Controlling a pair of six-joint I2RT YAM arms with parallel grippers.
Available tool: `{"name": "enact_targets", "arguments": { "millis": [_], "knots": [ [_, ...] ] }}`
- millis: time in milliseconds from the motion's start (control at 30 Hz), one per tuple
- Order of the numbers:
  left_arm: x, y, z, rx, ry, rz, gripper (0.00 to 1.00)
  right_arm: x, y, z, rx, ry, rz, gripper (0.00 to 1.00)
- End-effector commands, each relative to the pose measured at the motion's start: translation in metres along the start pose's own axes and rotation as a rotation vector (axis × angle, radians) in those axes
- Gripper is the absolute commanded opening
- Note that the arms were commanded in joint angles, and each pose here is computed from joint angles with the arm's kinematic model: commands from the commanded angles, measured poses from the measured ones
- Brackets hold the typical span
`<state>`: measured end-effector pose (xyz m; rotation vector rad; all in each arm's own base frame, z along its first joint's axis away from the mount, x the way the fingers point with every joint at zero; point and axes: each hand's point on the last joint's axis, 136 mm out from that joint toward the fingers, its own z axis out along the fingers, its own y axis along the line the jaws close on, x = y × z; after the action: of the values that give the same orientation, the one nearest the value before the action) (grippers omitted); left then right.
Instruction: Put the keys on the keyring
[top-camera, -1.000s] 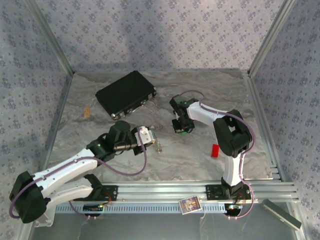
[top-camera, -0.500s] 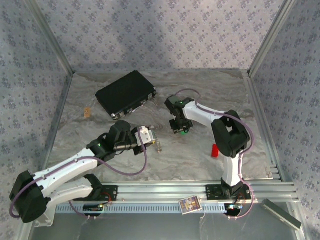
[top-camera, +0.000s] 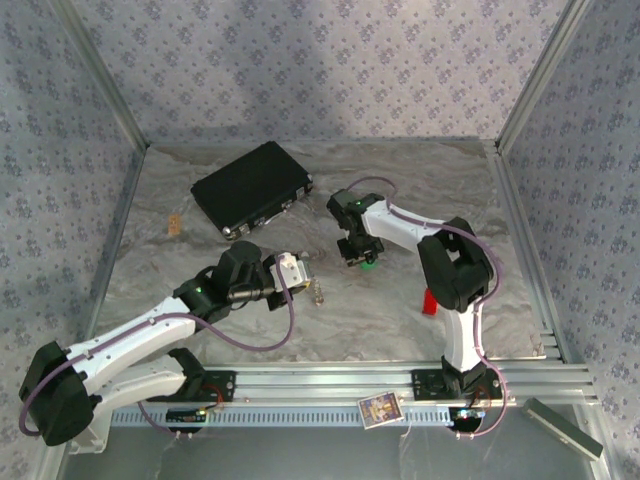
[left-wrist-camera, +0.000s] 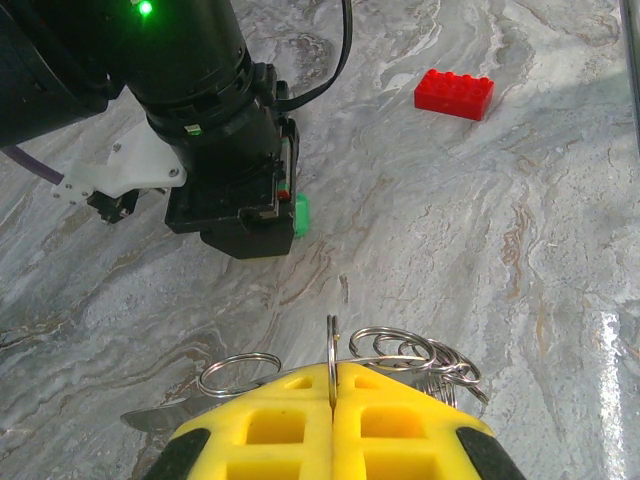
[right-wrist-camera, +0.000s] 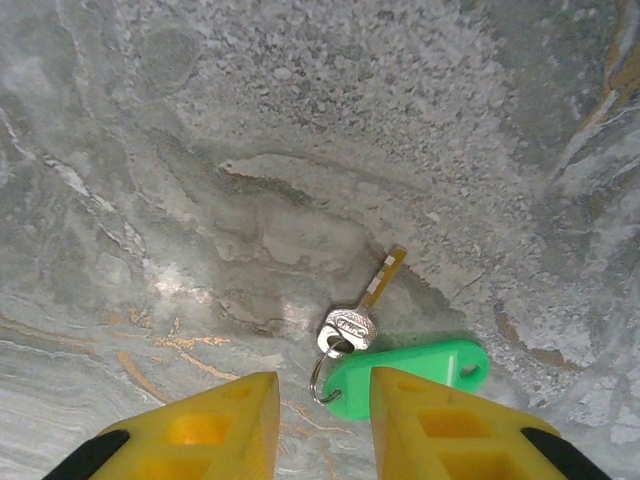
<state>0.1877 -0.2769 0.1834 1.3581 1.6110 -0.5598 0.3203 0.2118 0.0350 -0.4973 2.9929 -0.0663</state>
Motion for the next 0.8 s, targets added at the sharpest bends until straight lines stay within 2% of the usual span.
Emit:
{"name": "enact_targets", "arguments": {
  "millis": [0, 767],
  "knots": [
    [-0.0213, 0.0005, -0.0046, 0.011, -0.051, 0.028, 0.0, 0.0061, -0.0014, 0.0044, 0.023, 0.049, -0.02, 0.3],
    [-0.0214, -0.0006, -0.0042, 0.016, -0.05, 0.029, 0.0, 0.0038, -0.0085, 0.0024, 0.057, 0.042, -0.013, 0.09]
  ]
}}
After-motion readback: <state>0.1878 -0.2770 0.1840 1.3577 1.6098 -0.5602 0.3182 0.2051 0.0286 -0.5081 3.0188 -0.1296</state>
